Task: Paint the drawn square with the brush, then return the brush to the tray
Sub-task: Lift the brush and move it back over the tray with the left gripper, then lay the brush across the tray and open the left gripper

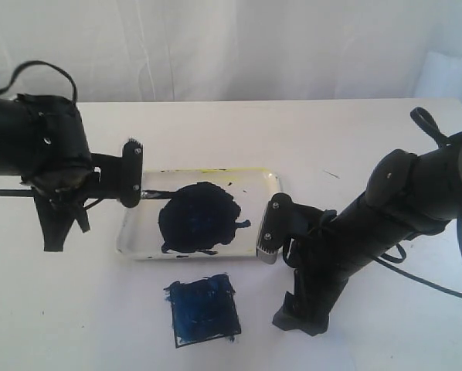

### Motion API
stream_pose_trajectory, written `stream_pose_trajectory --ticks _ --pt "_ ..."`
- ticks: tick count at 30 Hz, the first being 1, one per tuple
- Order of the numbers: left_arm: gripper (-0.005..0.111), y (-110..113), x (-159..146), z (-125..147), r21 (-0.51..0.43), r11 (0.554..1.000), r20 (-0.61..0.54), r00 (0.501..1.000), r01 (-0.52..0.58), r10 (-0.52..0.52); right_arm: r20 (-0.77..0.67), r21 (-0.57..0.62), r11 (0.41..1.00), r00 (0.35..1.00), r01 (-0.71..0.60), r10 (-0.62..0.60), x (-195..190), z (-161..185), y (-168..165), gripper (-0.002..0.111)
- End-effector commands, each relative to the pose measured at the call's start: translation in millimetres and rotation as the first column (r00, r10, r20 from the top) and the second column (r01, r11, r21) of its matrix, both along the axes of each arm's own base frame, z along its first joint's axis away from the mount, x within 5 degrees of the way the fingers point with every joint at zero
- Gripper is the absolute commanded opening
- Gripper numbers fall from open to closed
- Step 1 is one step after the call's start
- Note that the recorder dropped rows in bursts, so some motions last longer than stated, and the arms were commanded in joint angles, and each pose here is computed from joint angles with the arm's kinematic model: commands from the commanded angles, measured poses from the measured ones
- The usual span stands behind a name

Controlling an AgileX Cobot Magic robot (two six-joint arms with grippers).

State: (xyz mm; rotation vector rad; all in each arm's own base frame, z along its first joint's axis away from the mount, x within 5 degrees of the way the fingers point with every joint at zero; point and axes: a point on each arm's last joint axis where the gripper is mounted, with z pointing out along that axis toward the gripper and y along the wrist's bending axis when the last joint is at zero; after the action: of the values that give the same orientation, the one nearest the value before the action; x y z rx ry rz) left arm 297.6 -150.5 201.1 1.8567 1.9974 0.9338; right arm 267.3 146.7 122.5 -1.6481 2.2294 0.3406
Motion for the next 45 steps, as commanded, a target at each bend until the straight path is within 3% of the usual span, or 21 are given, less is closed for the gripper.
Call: stream_pose_trajectory --ticks 1,7,15,34,36,45 --pt "0.000 4 14 -19 0.187 0.981 0.018 0.998 0.055 -0.059 0.006 -0.041 0.999 1.000 -0.012 0.013 -2 -9 -4 0.089" --pt "0.000 -10 37 -20 0.098 0.995 0.179 0.984 -0.001 -0.016 0.007 -0.040 0.999 1.000 -0.010 0.011 -2 -9 -4 0.089" --pt "0.000 -27 45 -29 0.006 0.996 0.165 0.983 0.086 -0.086 0.007 -0.040 0.999 1.000 -0.010 0.011 -2 -9 -4 0.089" --pt "0.000 -27 44 -48 0.069 0.990 0.070 0.990 0.120 -0.125 0.010 -0.042 0.999 1.000 -0.011 0.011 -2 -9 -4 0.089" --pt "0.005 -27 44 -48 0.069 0.990 0.070 0.990 0.120 -0.125 0.010 -0.042 0.999 1.000 -0.011 0.011 -2 -9 -4 0.089" --pt "0.052 -31 44 -50 0.026 0.990 0.068 0.988 0.138 -0.139 0.014 -0.042 0.999 1.000 -0.009 0.009 -1 -9 -4 0.089"
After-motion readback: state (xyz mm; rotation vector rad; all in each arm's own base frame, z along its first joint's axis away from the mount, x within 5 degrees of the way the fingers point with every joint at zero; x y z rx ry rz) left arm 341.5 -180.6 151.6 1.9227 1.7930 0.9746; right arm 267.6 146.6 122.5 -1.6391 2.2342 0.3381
